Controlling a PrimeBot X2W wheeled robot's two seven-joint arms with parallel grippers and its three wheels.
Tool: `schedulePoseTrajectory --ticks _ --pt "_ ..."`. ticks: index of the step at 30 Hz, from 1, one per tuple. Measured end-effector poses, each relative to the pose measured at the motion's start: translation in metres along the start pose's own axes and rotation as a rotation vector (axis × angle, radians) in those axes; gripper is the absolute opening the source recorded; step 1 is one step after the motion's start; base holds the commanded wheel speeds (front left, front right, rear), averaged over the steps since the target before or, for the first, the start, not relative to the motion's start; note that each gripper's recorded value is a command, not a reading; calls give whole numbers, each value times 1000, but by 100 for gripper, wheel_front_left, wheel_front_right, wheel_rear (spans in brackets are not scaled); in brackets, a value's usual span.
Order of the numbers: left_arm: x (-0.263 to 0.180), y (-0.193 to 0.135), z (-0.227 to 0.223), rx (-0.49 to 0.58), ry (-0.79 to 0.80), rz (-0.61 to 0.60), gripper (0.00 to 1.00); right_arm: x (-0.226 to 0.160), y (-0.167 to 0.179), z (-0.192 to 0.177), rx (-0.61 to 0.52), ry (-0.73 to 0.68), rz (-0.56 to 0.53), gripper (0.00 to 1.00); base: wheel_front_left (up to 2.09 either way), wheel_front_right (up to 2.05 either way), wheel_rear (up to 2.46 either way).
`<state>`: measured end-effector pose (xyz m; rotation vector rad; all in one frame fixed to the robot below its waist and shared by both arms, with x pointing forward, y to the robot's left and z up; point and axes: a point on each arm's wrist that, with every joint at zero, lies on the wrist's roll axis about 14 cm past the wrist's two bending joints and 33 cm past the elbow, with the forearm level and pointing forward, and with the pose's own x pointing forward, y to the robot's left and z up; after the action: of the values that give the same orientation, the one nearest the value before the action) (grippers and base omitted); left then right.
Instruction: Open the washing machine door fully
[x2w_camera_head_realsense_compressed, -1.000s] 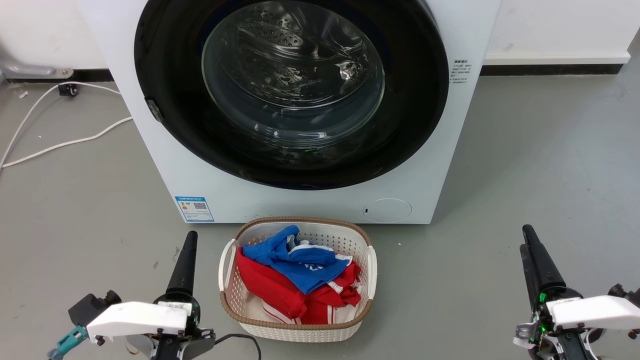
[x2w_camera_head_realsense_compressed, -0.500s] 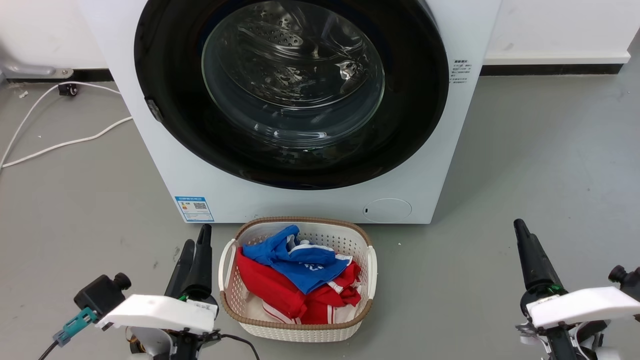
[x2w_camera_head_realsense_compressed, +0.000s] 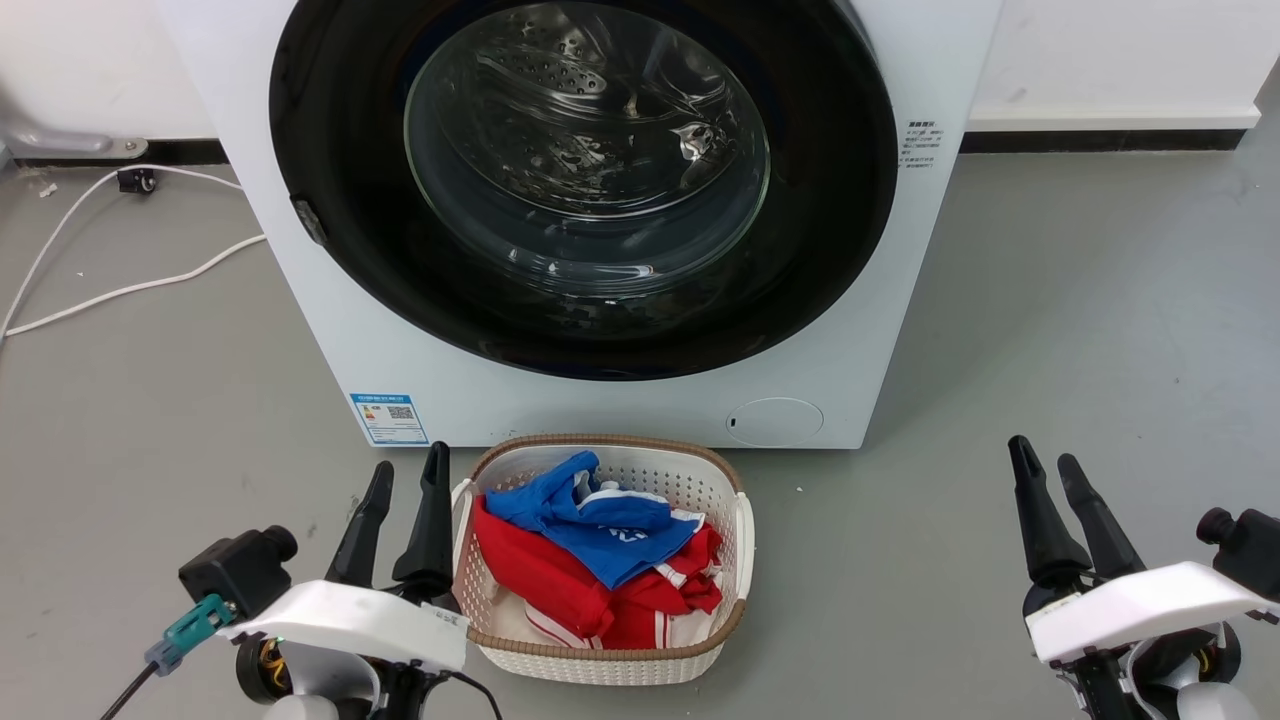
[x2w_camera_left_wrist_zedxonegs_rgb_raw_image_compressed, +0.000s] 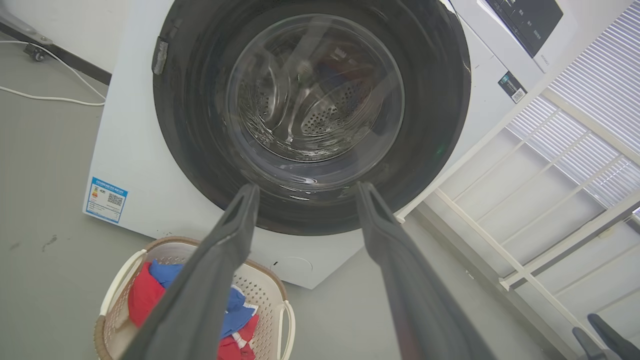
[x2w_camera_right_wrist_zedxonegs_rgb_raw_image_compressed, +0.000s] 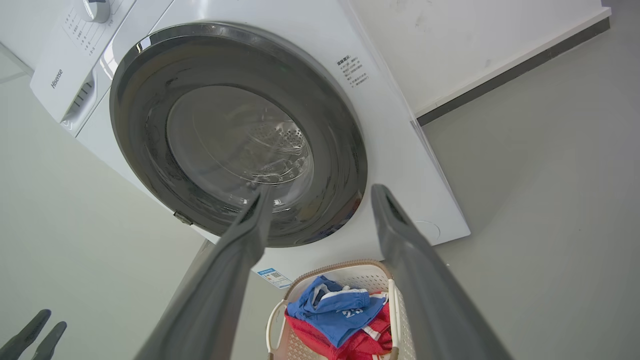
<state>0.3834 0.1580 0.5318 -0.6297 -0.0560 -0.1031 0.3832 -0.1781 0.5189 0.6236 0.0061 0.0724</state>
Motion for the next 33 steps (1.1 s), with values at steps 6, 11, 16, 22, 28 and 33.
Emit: schedulePoseTrajectory --ticks 6,11,16,22,28,33 --pt "0 -3 -3 105 8 -13 100 1 4 1 -97 5 14 100 0 0 0" --pt "2 -5 -2 187 6 -19 100 1 7 2 -172 5 23 100 0 0 0" --pt "2 -5 -3 261 4 -23 100 -1 7 1 -235 11 24 100 0 0 0" --pt "3 -7 -3 343 1 -33 100 -4 4 -1 -289 21 15 100 0 0 0" --pt "4 -8 -4 406 -1 -45 100 -4 4 1 -352 21 14 100 0 0 0" --pt "4 -9 -5 449 -4 -49 100 -5 5 0 -408 25 19 100 0 0 0"
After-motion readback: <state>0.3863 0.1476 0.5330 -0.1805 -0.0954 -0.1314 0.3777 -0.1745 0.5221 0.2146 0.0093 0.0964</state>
